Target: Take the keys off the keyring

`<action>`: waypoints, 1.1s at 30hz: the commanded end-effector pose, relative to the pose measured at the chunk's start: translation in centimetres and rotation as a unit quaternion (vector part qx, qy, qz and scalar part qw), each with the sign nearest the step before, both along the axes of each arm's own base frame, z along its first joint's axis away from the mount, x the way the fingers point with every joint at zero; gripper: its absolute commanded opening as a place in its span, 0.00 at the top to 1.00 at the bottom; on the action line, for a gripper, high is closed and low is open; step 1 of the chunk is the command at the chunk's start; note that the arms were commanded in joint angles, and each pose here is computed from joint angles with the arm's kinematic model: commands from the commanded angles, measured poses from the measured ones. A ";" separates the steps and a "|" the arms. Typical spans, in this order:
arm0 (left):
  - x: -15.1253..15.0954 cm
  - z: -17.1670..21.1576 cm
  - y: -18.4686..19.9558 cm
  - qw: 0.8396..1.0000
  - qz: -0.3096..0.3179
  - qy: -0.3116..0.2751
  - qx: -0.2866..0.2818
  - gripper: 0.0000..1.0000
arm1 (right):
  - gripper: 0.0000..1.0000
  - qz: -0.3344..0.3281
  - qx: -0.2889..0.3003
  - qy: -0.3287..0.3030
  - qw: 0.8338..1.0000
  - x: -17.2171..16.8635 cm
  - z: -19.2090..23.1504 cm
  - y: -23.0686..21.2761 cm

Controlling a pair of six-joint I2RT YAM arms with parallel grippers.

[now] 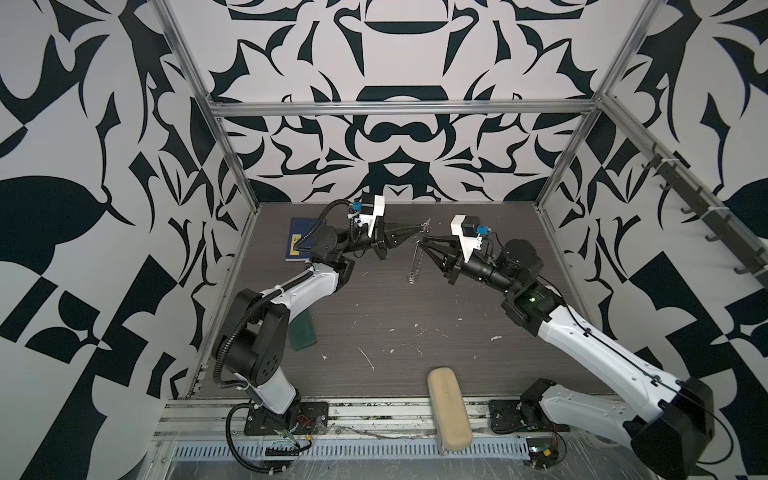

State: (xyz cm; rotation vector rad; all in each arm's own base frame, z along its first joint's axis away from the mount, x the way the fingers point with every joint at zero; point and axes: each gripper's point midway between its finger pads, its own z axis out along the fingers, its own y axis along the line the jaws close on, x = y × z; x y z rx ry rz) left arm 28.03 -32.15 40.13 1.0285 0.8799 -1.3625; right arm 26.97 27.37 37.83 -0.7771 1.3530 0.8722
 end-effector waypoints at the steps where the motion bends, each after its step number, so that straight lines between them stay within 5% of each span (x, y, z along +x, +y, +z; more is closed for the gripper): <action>1: -1.8 2.6 1.1 0.999 -0.004 -0.047 -0.025 1.00 | 0.78 -0.006 0.017 -0.050 0.999 -0.5 3.4 -0.4; 19: -2.5 3.0 1.6 0.998 -0.006 -0.054 -0.025 1.00 | 0.71 -0.008 0.010 -0.051 0.999 0.3 4.2 -0.7; 33: -2.5 2.8 1.5 0.998 -0.010 -0.051 -0.021 1.00 | 0.80 0.044 0.017 -0.057 0.997 -0.6 6.0 0.5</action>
